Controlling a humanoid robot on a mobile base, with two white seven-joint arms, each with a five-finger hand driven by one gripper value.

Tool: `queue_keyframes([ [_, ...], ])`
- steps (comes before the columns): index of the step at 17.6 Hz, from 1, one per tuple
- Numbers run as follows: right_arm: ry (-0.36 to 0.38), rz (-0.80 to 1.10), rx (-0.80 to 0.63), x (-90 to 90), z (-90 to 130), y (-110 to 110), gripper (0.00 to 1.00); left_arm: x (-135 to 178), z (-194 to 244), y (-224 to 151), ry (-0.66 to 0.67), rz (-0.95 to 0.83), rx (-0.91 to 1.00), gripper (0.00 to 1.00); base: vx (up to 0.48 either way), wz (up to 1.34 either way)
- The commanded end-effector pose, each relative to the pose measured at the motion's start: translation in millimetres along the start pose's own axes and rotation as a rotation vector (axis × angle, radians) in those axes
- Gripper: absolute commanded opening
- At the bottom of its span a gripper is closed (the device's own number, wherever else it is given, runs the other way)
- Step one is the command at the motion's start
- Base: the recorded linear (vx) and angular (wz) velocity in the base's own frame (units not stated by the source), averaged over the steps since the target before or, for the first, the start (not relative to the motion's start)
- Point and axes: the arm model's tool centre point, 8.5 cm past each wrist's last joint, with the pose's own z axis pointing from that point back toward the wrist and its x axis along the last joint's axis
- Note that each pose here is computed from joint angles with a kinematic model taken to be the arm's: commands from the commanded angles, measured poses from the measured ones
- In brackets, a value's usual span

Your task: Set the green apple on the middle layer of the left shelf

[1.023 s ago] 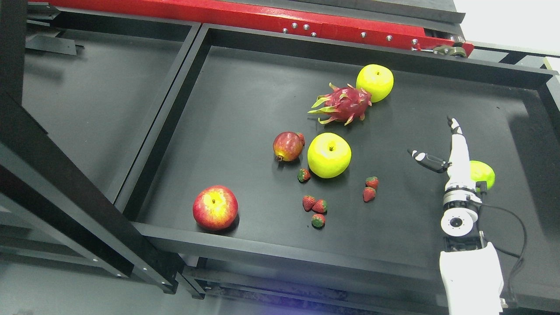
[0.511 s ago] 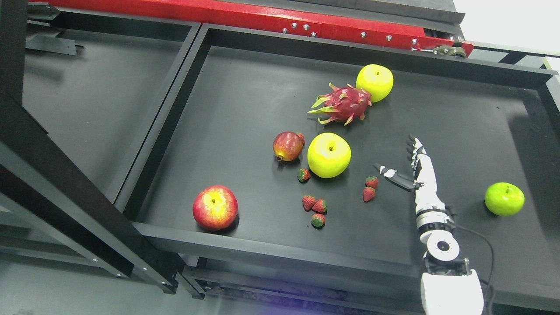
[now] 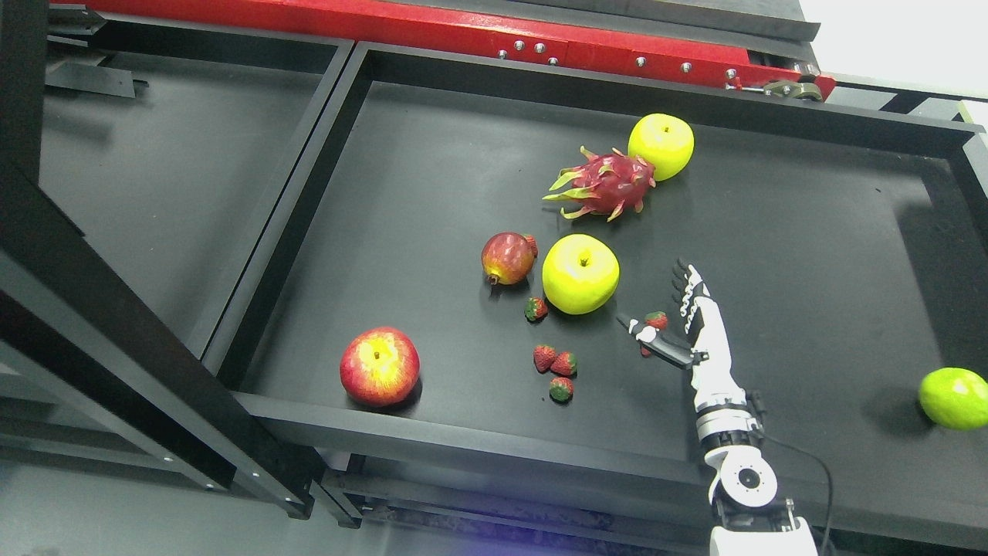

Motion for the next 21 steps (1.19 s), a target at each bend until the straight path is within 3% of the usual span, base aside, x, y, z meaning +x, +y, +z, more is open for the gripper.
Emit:
queue_keyframes([
  [1,-0.064,-0.027,0.048,14.1,27,24,1.00,1,1,11,-0.002,-0.003,0.017,1.00,0.000,0.00],
  [9,-0.063,-0.148,0.021,14.2,27,20,1.00,1,1,11,-0.002,-0.003,0.017,1.00,0.000,0.00],
  [14,-0.053,-0.153,-0.093,12.9,26,11,1.00,1,1,11,-0.002,-0.003,0.017,1.00,0.000,0.00],
  [21,-0.054,-0.156,-0.095,13.0,26,11,1.00,1,1,11,-0.002,-0.006,0.017,1.00,0.000,0.00],
])
